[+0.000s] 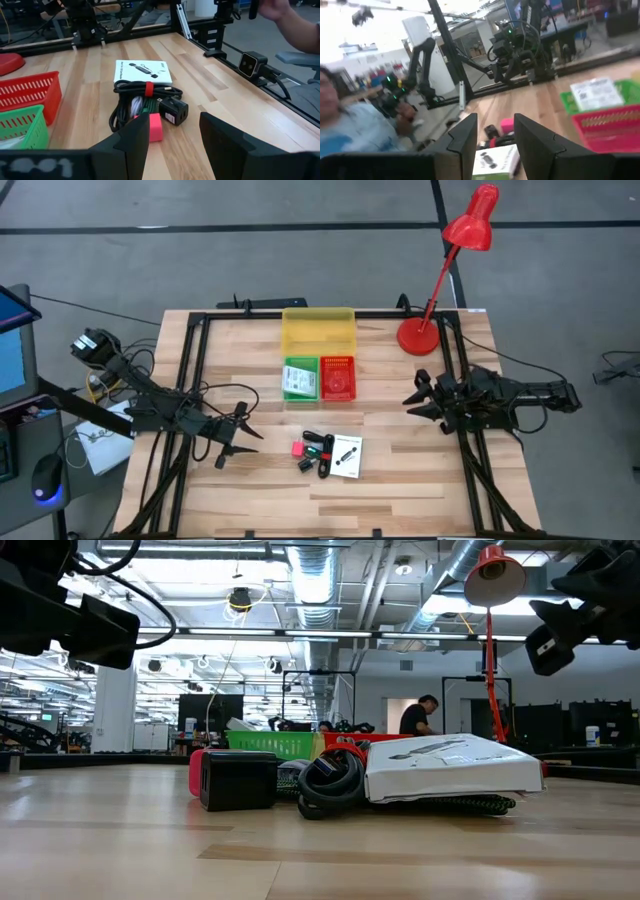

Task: Pick and place items into bin
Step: Put the white box card reader into the green bin

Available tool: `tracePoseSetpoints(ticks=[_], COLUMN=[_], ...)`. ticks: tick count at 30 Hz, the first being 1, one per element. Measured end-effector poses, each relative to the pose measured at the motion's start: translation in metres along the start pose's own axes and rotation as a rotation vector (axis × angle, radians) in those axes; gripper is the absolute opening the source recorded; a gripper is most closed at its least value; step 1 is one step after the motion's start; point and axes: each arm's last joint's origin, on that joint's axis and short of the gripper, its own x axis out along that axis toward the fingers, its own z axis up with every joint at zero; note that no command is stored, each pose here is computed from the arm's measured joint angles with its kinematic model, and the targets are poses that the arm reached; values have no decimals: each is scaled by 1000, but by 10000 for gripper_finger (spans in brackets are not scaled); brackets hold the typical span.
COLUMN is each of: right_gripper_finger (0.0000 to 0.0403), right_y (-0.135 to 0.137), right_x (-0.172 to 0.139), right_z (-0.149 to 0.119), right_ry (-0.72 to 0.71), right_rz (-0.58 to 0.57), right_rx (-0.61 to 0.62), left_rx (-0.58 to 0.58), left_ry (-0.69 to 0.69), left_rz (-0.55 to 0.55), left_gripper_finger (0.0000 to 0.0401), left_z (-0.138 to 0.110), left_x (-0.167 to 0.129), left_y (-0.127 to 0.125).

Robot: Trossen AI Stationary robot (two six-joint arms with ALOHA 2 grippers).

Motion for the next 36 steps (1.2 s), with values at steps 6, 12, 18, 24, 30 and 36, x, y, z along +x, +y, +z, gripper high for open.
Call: tracePoseSetpoints(ticks=[6, 12, 18, 24, 30, 36], right_gripper_finger=[123, 123, 123, 123, 123, 123], right_y=[0, 0, 4, 10, 11, 12], right_x=[0, 0, -1, -5, -11, -13], right_z=[0, 1, 13, 31, 43, 49], right_ry=[0, -6, -131, -324, -491, -552], right_rz=[0, 1, 39, 85, -7, -14], right_rx=[-106, -144, -36, -34, -56, -61], left_rx=[-2, -3, -3, -3, 0, 0], left_ry=[0, 0, 0, 0, 1, 1], left_rz=[2, 2, 2, 2, 3, 3], left_gripper_finger=[167, 167, 167, 167, 167, 167], left_z=[0, 0, 0, 0, 0, 0], left_x=[0, 0, 0, 0, 0, 0], left_y=[0, 0, 0, 0, 0, 0])
